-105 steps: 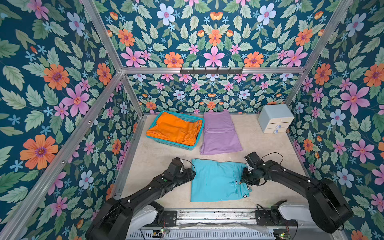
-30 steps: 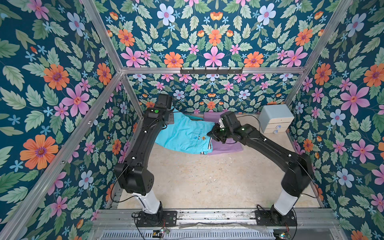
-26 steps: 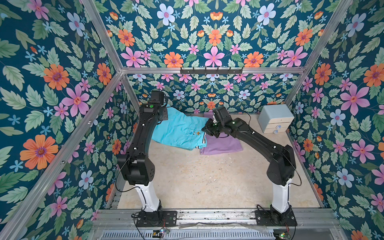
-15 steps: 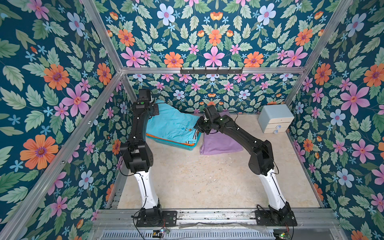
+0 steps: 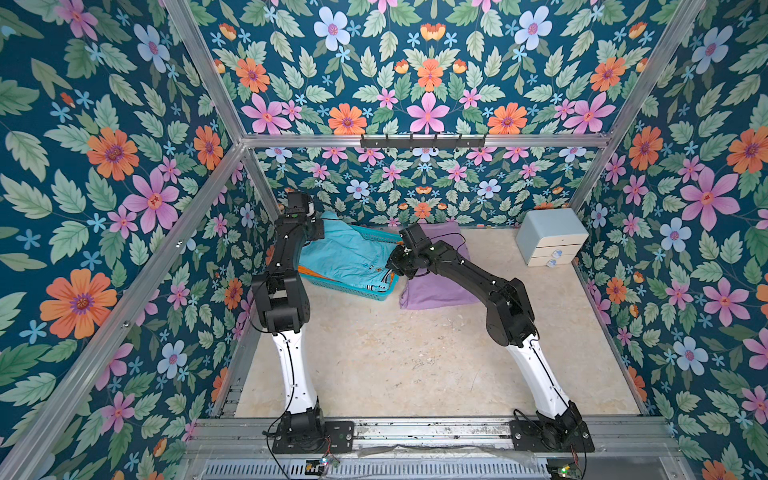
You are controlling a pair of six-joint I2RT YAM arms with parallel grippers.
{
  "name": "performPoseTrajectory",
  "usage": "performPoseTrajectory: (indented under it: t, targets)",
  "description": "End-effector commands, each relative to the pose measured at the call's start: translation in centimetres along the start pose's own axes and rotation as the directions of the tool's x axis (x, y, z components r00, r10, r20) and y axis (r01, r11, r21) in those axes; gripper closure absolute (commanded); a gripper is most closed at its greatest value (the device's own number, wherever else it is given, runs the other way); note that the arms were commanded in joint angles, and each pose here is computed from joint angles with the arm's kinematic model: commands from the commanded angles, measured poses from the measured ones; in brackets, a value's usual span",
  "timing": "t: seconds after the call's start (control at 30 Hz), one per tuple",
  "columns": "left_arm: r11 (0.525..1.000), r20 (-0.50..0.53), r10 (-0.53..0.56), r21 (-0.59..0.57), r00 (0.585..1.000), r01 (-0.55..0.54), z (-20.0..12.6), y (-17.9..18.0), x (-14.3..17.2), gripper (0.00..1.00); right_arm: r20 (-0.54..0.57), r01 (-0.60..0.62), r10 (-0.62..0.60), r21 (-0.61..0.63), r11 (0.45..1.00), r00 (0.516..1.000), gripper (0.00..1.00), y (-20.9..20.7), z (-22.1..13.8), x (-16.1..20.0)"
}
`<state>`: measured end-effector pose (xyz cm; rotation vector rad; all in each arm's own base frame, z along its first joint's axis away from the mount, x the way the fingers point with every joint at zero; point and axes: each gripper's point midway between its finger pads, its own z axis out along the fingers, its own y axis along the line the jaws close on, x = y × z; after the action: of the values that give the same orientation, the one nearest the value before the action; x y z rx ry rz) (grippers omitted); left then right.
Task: Put the folded long pants in the basket
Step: Move the basket to the center of the board.
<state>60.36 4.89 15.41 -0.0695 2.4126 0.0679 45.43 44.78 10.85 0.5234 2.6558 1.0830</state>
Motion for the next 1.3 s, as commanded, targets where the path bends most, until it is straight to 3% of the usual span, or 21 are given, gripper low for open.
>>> performPoseTrajectory:
  t: [0.0,0.17,0.27,0.4,0.5,0.63,0.8,1.03,1.27]
  targets:
    - [0.999,0.009,0.004,-0.05,1.0,-0.003,-0.3,0.8,0.5,1.0,-0.053,0.0,0.008,0.157,0.988,0.999,1.0,-5.4,0.3,1.9]
    - [0.994,-0.052,-0.037,-0.104,0.998,0.031,-1.8,2.3,4.2,1.0,-0.069,0.006,0.006,0.175,0.985,0.998,1.0,-8.8,-1.3,2.5]
    - [0.989,-0.079,-0.066,-0.14,0.995,0.054,-4.6,2.8,6.5,1.0,-0.125,0.077,-0.053,0.196,0.978,0.991,1.0,-10.2,-3.1,3.4]
    - [0.983,-0.169,-0.169,-0.101,0.971,0.154,-9.1,1.7,12.0,1.0,-0.232,0.249,-0.201,0.202,0.947,0.952,1.0,-11.2,-6.8,5.5]
    - [0.97,-0.191,-0.236,-0.104,0.953,0.219,-11.3,1.3,16.3,1.0,-0.274,0.298,-0.245,0.173,0.939,0.93,1.0,-11.9,-8.9,6.8]
    - [0.956,-0.247,-0.293,-0.064,0.924,0.286,-13.0,0.1,20.3,1.0,-0.251,0.321,-0.277,0.152,0.935,0.927,1.0,-11.8,-10.5,7.0]
    - [0.93,-0.176,-0.339,0.087,0.924,0.357,-15.9,-2.2,19.4,1.0,-0.157,0.341,-0.329,0.057,0.938,0.931,1.0,-8.8,-12.2,6.4]
    - [0.928,-0.172,-0.345,0.087,0.923,0.363,-18.5,-2.1,17.4,1.0,-0.103,0.354,-0.348,0.047,0.934,0.932,1.0,-6.0,-13.3,5.9]
    - [0.915,-0.272,-0.379,0.033,0.885,0.402,-17.1,-2.1,19.9,1.0,-0.113,0.35,-0.339,0.094,0.932,0.934,1.0,-5.7,-12.6,5.2]
